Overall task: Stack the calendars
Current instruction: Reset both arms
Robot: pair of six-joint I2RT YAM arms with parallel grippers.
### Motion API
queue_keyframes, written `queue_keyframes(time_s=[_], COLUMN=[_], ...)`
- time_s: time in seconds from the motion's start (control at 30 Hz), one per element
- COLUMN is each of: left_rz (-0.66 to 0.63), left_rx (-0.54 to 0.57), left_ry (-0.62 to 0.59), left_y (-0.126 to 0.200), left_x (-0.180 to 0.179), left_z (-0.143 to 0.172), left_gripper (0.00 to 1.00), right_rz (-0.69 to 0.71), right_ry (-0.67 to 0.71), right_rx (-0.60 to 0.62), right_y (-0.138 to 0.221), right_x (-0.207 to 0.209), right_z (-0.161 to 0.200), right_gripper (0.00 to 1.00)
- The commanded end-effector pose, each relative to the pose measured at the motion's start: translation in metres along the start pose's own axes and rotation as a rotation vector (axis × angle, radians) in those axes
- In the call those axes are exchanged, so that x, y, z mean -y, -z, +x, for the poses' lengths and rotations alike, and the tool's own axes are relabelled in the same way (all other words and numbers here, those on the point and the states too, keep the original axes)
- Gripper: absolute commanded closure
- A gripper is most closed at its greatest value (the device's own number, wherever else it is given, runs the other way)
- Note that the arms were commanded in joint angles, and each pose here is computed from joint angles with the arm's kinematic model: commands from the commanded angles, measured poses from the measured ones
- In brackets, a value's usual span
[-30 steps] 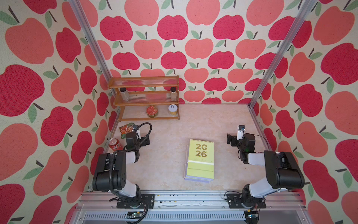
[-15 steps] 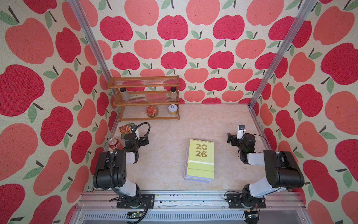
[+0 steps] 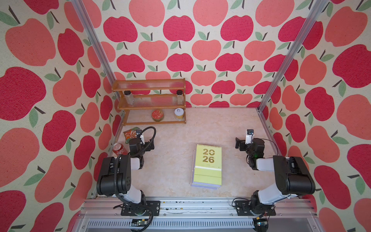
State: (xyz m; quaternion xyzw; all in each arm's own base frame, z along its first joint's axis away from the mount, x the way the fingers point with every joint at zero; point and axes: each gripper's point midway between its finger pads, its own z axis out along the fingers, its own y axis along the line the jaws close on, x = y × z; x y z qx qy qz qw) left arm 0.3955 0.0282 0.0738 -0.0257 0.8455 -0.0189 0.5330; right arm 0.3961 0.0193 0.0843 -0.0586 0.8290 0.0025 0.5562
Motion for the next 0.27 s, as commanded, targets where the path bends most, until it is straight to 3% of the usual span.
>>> queue_keyframes(time_s=[0.0, 0.23], left_rz=[0.005, 0.002], left_rx=[0.015, 0.016], left_ry=[0.004, 0.004], left_y=[0.0, 0.0002], left_x=[0.0014, 0.0009], left_z=[-0.0029, -0.0027], left_gripper=[0.01, 0.01], right_rz=[0.011, 0.011], right_ry=[0.018, 0.019], right_rx=[0.016, 0.016], right_y=[0.0006, 0.0007], right_x=[0.0007, 0.0006], right_z=[-0.004, -0.0037], right_gripper=[0.01, 0.01])
